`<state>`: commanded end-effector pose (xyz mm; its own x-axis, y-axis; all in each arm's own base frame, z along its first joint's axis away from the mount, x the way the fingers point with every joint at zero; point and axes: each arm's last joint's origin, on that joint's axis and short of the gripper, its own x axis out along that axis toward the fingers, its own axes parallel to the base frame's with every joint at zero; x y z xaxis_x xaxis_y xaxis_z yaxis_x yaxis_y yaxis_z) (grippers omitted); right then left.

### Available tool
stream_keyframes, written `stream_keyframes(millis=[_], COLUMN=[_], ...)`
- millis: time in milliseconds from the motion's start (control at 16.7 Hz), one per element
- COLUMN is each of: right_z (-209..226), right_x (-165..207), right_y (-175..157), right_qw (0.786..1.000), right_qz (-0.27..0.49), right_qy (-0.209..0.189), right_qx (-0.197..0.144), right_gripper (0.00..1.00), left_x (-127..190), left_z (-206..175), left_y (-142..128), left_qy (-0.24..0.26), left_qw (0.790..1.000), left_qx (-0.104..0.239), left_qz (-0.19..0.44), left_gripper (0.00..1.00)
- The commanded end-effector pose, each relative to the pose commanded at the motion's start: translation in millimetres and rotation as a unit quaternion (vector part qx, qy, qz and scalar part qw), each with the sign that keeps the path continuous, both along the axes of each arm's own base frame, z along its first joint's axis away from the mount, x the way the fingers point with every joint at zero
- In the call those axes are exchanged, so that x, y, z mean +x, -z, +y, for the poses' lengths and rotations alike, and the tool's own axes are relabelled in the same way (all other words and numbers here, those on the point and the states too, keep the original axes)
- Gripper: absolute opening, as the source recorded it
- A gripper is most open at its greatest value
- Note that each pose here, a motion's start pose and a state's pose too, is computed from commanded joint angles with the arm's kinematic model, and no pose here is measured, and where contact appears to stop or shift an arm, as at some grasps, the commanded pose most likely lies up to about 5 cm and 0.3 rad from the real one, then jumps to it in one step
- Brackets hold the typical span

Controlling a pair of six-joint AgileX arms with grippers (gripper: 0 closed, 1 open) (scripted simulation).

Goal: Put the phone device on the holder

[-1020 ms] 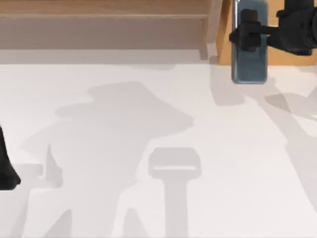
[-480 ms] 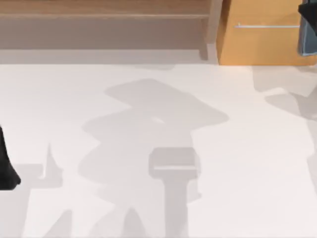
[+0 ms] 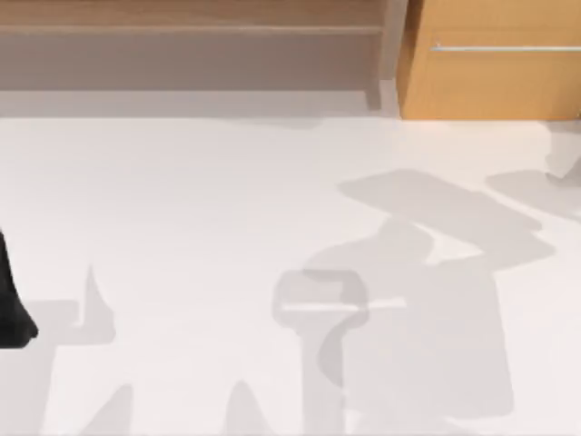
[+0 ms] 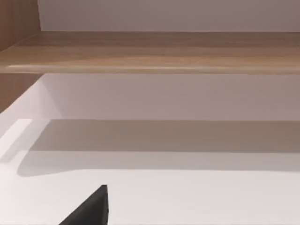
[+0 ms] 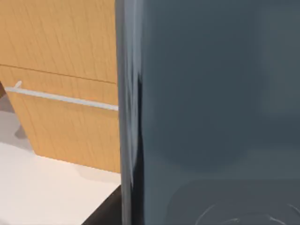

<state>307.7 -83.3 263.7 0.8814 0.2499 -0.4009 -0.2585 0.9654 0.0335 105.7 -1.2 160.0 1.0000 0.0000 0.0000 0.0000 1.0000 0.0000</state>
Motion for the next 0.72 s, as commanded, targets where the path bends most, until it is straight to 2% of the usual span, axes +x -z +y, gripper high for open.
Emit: stream_keyframes(millis=[180,300,720], right_z=[-21.8,-26.3,-25.2], right_x=[-18.9,-25.7,-25.1], right_y=[18.7,24.7,26.8], right_qw=[0.999,0.999,0.999], right_qz=[0.008,0.010,0.016], right_qy=[0.027,0.031,0.032], right_qx=[-0.020,-0.028,-0.022], right_gripper=[0.00,0.00,0.00], left_x=[0.0,0.0,0.0], left_z=[0.0,0.0,0.0], left_y=[0.0,0.0,0.0], left_qy=[0.000,0.000,0.000], left_qw=[1.000,1.000,1.000], left_qx=[0.000,0.000,0.000], left_qz=[0.000,0.000,0.000], left_gripper=[1.00,1.00,1.00])
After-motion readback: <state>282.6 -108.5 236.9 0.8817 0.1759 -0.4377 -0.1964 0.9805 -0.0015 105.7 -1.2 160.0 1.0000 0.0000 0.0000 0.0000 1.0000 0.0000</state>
